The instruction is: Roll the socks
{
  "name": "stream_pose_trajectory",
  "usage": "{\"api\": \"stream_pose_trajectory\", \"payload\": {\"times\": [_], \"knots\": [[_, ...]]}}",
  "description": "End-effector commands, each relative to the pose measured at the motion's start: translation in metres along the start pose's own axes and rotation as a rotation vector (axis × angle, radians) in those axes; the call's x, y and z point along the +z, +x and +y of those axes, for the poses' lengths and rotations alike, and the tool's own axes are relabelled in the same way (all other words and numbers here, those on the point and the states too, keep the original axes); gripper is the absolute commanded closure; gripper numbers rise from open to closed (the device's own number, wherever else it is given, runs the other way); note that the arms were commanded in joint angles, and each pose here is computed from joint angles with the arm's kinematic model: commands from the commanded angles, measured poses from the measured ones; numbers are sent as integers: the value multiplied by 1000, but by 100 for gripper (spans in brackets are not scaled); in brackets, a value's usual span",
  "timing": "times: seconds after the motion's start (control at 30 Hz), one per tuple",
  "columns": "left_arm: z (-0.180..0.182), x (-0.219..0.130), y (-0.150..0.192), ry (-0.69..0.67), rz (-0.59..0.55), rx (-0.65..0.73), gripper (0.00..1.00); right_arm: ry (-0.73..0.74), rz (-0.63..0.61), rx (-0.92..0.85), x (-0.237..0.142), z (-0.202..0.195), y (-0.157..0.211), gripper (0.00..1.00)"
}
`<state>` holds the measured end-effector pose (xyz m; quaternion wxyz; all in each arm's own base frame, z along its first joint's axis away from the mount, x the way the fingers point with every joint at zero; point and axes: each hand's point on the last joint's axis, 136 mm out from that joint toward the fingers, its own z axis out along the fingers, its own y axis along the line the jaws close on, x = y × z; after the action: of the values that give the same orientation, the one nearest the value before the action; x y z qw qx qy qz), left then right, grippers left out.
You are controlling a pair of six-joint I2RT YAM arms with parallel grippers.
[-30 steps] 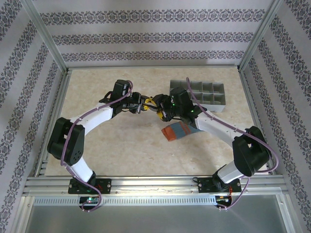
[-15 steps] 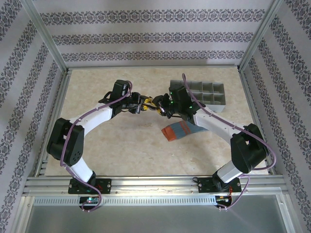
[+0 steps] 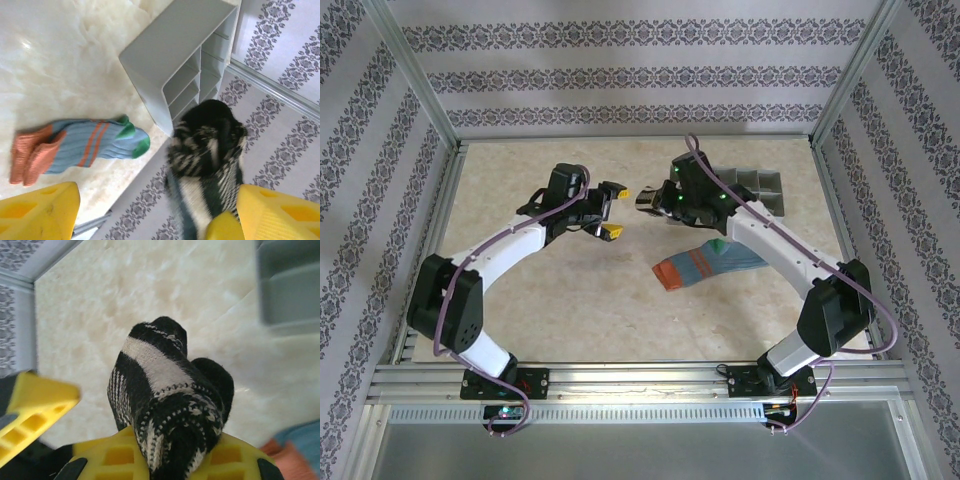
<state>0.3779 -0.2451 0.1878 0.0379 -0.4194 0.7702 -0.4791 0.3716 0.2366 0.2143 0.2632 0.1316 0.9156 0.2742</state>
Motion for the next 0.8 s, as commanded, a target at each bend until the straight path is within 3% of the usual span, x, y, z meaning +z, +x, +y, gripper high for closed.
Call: {"api": "stream_pose_trajectory", "payload": {"times": [0.0,0.37,0.77], "knots": [[1,-30,-2,-63,-104,141,20,131,-78,-166,-26,-21,-35,100],[59,-53,17,-124,-104,210,26,317,36,-289,22,-56,-78,100],[93,-70,25,-146,-116,184,30,494,186,-360,72,-107,-56,100]]}}
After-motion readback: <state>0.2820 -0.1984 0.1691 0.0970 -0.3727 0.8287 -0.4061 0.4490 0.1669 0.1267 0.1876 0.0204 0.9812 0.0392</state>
